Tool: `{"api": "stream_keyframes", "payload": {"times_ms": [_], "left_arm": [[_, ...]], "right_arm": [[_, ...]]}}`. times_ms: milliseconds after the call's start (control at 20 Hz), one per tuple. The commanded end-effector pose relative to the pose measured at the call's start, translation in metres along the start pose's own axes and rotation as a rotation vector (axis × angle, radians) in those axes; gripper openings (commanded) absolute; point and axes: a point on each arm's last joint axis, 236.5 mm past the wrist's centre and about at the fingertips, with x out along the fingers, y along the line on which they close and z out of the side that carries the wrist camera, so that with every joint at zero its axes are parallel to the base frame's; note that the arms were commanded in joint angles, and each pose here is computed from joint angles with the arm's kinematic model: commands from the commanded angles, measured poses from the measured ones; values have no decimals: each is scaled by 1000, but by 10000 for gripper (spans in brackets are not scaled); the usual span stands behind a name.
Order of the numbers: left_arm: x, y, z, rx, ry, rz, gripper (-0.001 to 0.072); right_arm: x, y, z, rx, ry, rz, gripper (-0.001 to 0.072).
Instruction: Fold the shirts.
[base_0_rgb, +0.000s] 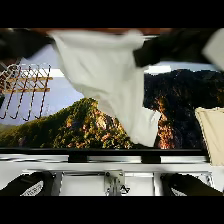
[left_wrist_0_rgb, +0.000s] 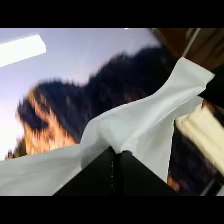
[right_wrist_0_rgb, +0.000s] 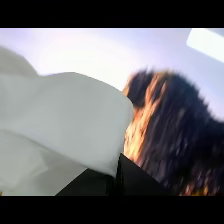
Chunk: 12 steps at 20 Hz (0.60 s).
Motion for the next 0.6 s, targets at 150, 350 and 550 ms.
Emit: {"api": "stream_keyframes", "payload": {"times_ms": [150, 350, 550], "left_arm": [[-115, -83, 139, 328, -460, 47, 42], [-84, -8, 54, 227, -87, 249, 42], [-35, 50, -98, 40, 456, 231, 43]], "right_arm": [[-145, -36, 105, 3, -526, -71, 71], [-94, -10, 24, 30, -163, 27, 71], [-23, 38, -107, 75, 384, 150, 71]]}}
